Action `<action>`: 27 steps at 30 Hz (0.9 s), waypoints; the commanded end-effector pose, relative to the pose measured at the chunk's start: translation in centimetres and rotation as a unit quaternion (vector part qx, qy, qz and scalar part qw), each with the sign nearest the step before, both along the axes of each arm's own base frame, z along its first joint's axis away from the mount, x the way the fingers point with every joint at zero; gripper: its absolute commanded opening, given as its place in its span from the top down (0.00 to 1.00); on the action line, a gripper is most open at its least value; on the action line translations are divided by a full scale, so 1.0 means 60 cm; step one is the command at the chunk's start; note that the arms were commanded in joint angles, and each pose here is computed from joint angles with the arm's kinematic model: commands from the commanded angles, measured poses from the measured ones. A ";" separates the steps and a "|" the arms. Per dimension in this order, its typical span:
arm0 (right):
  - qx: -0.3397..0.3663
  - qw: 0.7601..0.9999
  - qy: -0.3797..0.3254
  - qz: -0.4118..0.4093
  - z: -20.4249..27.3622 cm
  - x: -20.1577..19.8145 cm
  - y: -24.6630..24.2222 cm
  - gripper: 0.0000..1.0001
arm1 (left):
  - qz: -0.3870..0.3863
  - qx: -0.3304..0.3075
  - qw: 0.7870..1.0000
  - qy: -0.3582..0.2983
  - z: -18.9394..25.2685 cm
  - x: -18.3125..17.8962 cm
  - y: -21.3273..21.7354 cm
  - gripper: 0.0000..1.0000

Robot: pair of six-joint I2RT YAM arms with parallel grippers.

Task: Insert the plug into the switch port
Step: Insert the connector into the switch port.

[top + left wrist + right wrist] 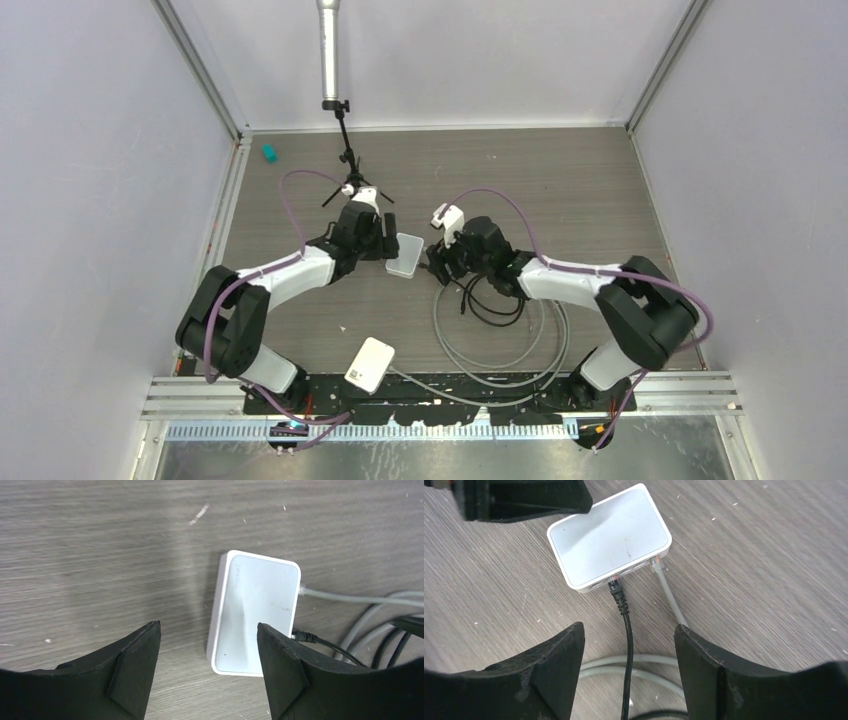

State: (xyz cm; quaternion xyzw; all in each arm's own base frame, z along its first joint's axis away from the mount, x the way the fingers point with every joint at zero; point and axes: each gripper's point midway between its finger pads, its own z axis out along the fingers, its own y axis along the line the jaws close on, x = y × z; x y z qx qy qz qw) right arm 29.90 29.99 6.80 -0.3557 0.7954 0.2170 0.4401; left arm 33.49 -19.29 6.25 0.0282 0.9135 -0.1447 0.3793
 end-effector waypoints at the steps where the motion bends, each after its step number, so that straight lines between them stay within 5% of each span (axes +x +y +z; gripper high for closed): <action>1: 0.011 0.998 0.007 -0.061 0.060 -0.006 -0.036 0.29 | 0.032 -0.003 0.997 -0.067 0.035 0.024 0.024 0.27; 6: 0.019 0.982 0.036 -0.184 0.097 -0.010 -0.095 0.27 | 0.042 -0.008 0.995 -0.092 0.042 0.020 0.034 0.26; 13: -0.059 0.908 0.076 -0.409 0.115 -0.007 -0.216 0.13 | 0.058 -0.010 0.992 -0.115 0.053 0.019 0.047 0.26; 19: -0.042 0.911 0.131 -0.389 0.091 -0.026 -0.190 0.05 | 0.058 -0.005 0.991 -0.121 0.056 0.021 0.050 0.26; 27: -0.006 0.922 0.157 -0.354 0.107 -0.077 -0.161 0.24 | 0.054 -0.010 0.991 -0.118 0.054 0.021 0.045 0.27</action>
